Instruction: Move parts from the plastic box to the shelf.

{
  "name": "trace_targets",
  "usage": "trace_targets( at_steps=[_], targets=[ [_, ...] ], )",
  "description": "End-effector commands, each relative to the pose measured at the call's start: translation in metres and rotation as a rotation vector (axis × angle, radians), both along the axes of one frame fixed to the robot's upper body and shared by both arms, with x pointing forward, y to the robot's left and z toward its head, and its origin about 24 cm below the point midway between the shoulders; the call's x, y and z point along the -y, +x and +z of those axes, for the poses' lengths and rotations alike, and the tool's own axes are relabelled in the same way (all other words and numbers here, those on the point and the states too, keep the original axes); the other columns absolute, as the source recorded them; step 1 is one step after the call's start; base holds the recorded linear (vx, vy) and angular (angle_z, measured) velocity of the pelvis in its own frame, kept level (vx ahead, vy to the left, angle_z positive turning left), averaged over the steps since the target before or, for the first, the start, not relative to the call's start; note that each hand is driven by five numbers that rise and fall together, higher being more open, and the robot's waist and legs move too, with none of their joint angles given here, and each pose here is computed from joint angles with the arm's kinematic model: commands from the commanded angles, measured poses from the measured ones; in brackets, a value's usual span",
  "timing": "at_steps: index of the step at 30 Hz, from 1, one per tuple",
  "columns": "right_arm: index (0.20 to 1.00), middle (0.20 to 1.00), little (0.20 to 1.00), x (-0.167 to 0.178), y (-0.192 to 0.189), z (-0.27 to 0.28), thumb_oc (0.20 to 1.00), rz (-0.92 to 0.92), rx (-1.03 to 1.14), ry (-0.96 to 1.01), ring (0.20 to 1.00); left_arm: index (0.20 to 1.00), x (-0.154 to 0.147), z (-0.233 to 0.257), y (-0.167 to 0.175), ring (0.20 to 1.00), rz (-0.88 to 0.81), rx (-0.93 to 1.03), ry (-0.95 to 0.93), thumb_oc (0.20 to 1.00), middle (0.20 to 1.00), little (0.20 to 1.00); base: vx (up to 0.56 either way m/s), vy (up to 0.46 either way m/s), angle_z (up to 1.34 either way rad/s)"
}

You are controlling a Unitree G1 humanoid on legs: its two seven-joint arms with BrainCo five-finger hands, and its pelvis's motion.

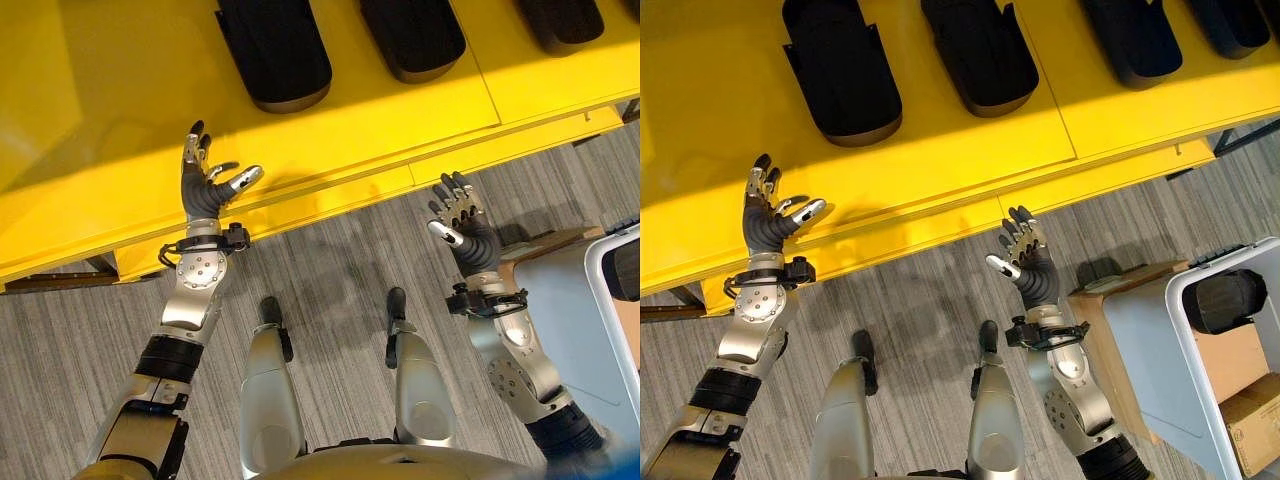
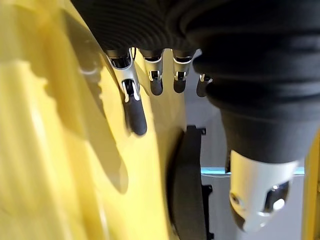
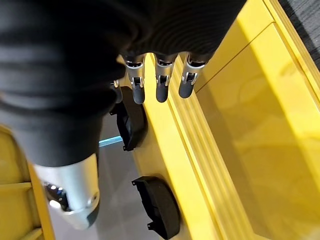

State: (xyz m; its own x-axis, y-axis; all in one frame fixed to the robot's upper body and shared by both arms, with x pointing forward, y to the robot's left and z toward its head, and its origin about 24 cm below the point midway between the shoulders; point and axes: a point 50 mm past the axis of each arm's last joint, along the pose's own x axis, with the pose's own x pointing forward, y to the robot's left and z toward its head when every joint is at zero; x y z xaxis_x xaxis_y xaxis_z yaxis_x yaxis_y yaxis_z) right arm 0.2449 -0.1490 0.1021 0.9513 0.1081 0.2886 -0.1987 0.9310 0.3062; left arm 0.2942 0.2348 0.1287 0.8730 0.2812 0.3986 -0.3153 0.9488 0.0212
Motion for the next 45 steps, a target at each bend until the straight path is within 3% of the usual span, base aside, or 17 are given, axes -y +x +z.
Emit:
trace_targets(
  at_steps=[1, 17, 24, 33, 45],
  targets=[
    [1.000, 1.000, 1.000, 0.009, -0.008, 0.024, 1.000, -0.019, 0.137, 0.024, 1.000, 1.000, -0.006, 0.002, -0.016, 1.000, 0.006, 0.018, 0.080, 1.000, 1.000, 1.000, 0.00, 0.000, 0.00],
    [1.000, 1.000, 1.000, 0.007, -0.005, 0.030, 1.000, -0.024, 0.161, 0.045, 1.000, 1.000, 0.020, 0.042, -0.038, 1.000, -0.129, 0.205, 0.307, 1.000, 1.000, 1.000, 0.01, -0.020, 0.03],
    [1.000, 1.000, 1.000, 0.017, -0.008, 0.015, 1.000, -0.052, 0.096, -0.022, 1.000, 1.000, 0.010, 0.009, -0.057, 1.000, -0.266, 0.047, 0.128, 1.000, 1.000, 1.000, 0.08, -0.085, -0.19],
    [1.000, 1.000, 1.000, 0.034, -0.013, -0.002, 1.000, -0.113, 0.028, -0.111, 1.000, 1.000, 0.022, -0.033, -0.064, 1.000, -0.359, -0.109, -0.083, 1.000, 1.000, 1.000, 0.03, -0.107, -0.12],
    [1.000, 1.000, 1.000, 0.049, -0.017, -0.007, 1.000, -0.181, 0.015, -0.191, 1.000, 1.000, 0.026, -0.049, -0.067, 1.000, -0.331, -0.158, -0.122, 1.000, 1.000, 1.000, -0.04, -0.160, 0.13]
  ],
)
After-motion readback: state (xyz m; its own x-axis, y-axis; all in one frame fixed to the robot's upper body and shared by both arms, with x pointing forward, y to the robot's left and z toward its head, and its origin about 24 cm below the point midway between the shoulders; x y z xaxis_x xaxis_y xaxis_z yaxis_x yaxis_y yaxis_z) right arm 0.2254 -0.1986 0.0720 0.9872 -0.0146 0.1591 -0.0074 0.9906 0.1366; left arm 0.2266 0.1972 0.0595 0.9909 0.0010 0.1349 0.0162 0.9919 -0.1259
